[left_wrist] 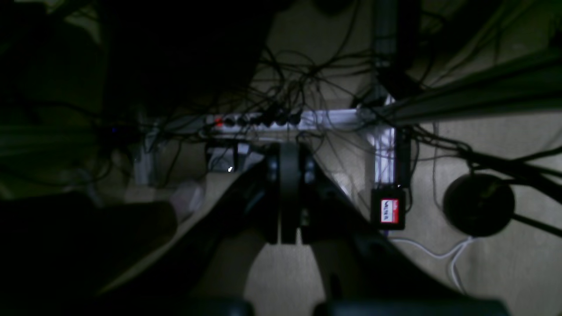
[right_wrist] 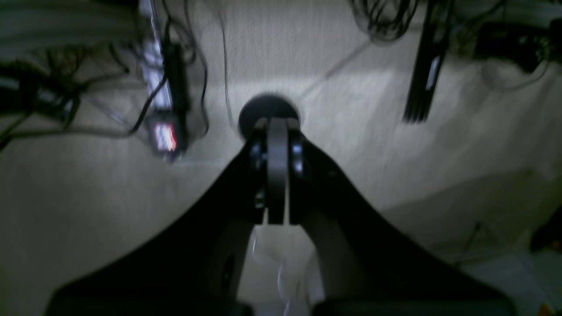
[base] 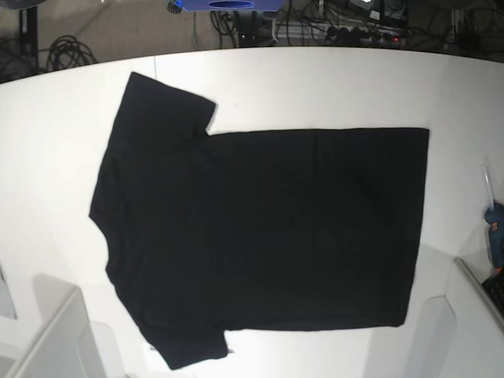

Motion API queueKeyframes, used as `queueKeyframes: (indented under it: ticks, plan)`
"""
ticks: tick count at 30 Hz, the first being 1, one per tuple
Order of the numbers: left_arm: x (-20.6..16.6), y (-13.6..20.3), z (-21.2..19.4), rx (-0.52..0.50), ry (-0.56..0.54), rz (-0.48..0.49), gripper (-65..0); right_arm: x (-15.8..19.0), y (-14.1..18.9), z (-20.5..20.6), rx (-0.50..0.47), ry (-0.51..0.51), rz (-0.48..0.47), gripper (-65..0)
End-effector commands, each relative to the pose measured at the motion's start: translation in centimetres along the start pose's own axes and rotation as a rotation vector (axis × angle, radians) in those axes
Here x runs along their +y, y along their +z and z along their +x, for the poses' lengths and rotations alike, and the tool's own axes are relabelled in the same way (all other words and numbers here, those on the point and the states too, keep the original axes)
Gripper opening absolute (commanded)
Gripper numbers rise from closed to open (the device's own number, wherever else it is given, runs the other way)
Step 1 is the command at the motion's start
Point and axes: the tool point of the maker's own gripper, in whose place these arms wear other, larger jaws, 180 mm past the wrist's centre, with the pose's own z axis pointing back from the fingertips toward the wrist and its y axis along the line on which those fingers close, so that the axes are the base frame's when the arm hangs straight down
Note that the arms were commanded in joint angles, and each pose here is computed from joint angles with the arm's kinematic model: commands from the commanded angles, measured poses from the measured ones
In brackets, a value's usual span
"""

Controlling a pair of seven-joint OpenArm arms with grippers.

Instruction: Fold the T-shirt properly

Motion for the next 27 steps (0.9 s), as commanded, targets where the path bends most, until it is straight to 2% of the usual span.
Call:
queueKeyframes:
  ticks: [1,5,11,16,20,27]
  plan:
    - [0.2,0.6,-0.3,0.007,-0.006,0.002,-65.0,-0.2,0.5,-0.3,0.003,0.006,-0.004,-65.0]
    - [1.4,-1.3,-2.4,0.049,-0.004,0.04,-65.0,-0.1,-1.4,-0.5,0.035,0.004,-0.005,-65.0]
    - [5.1,-5.9,-8.8,0.247,0.027,0.16,-65.0,0.6,-8.2,-6.0,0.247,-0.024,0.001,-65.0]
    - [2.5,-9.7,-12.5,0.385,-0.026,0.091,-65.0,0.8,-12.4,-8.7,0.381,0.008,0.017,-65.0]
    - [2.0,-9.8,-16.1,0.514,-0.097,0.061,-65.0,1.6,-14.0,-10.9,0.427,0.06,0.045,-65.0]
    - [-1.0,-8.5,-13.2,0.34,-0.097,-0.034,-65.0,-0.6,-12.3,-10.7,0.333,0.019,-0.001,-65.0]
